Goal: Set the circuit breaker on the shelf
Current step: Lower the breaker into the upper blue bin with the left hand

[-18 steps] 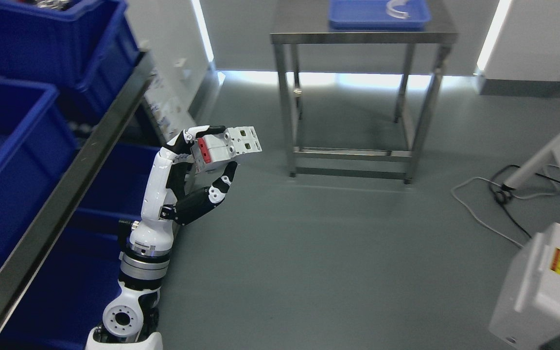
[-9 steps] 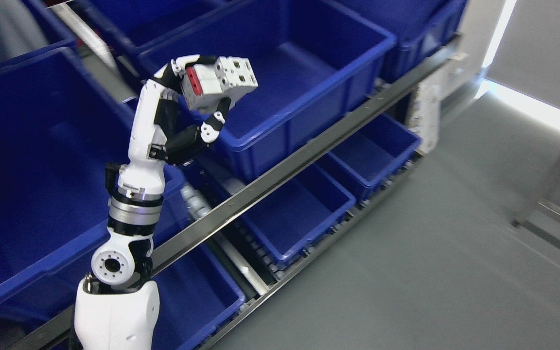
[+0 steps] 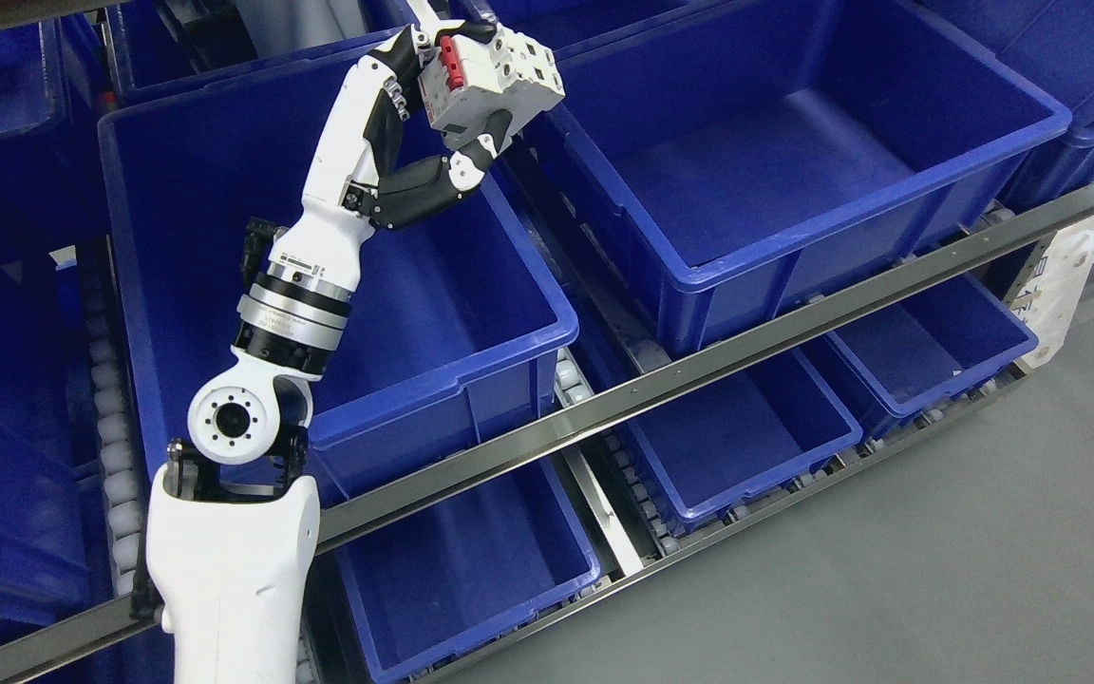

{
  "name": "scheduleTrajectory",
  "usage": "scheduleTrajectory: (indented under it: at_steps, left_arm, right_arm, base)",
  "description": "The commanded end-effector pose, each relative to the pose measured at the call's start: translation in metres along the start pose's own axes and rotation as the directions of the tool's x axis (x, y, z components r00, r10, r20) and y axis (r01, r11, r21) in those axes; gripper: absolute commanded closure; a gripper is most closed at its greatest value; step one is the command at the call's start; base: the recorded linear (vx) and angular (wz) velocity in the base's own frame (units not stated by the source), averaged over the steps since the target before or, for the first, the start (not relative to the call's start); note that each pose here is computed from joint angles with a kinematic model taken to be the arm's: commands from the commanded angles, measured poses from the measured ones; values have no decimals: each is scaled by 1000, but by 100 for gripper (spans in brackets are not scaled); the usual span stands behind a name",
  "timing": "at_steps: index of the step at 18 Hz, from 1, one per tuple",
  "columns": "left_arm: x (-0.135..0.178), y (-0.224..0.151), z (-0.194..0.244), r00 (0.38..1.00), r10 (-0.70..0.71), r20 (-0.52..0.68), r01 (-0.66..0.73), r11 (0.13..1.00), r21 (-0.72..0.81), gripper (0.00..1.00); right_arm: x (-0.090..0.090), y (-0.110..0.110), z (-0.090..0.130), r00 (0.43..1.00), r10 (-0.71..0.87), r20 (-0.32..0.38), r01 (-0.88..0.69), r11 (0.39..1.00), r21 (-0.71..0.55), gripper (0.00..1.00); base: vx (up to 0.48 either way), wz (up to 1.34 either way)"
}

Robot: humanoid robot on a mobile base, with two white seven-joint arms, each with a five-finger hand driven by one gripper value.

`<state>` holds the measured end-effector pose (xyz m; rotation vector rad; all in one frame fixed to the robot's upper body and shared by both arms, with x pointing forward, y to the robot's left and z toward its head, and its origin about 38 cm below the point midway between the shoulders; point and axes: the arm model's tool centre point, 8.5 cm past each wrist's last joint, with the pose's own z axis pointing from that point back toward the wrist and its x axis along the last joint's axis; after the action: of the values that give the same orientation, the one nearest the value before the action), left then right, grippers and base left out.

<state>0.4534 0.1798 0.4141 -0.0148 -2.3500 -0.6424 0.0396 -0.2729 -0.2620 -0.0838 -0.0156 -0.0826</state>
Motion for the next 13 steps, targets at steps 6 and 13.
scheduleTrajectory:
  at_steps: [6, 13]
  left_arm:
    - [-62, 128, 41, 786, -471, -400, 366, 876, -313, 91]
    - [-95, 192, 79, 599, -605, -525, 439, 796, -417, 90]
  right_arm:
    - [1, -12, 0, 996, 3, 84, -1, 1000, -19, 0]
    - [1, -12, 0, 996, 1, 85, 1, 1000, -19, 0]
  base:
    - [-1, -13]
    - [-3, -35]
